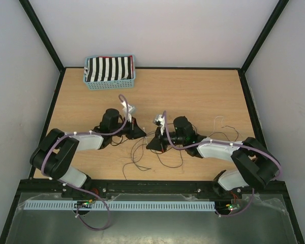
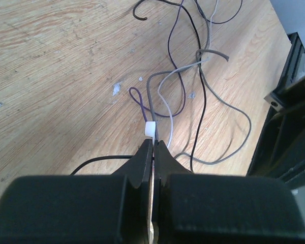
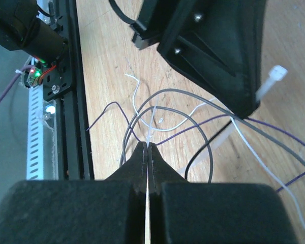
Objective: Zip-tie the wires
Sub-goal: Tie the cable at the center of the board.
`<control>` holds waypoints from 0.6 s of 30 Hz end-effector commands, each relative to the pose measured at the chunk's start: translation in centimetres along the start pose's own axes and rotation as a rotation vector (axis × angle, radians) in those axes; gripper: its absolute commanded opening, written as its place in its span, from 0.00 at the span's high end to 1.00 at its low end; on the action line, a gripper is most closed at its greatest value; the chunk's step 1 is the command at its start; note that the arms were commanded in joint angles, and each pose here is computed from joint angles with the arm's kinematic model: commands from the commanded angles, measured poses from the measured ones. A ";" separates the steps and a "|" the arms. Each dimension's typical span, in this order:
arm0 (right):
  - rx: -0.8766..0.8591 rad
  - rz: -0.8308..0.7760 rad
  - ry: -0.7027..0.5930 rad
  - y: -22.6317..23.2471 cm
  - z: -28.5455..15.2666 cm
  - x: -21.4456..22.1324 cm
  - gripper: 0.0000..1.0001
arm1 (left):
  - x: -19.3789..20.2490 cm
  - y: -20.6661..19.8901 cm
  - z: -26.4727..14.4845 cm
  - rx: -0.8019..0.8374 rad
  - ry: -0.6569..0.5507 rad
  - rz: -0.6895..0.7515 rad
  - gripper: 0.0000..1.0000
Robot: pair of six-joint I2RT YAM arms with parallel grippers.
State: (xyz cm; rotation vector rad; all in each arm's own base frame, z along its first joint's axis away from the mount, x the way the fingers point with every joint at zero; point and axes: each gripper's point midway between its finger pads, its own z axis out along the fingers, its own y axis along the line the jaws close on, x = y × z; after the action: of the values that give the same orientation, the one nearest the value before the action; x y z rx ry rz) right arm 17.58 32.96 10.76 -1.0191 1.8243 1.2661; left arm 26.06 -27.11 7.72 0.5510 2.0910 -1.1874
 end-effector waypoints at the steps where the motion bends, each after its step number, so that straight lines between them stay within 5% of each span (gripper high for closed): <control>1: -0.048 0.140 0.037 0.8 -0.4 0.9 1.00 | -1.9 -0.6 -0.6 0.002 -0.142 0.163 1.00; 18: -0.152 0.284 0.153 1.7 -0.8 0.6 1.00 | -2.3 -2.4 -1.4 -0.044 -0.241 0.546 1.00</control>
State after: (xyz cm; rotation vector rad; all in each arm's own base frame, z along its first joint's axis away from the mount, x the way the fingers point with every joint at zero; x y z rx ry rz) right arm 15.98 32.79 9.75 -0.9525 2.0909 1.4964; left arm 24.82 -27.89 11.11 0.8054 1.6860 -0.9511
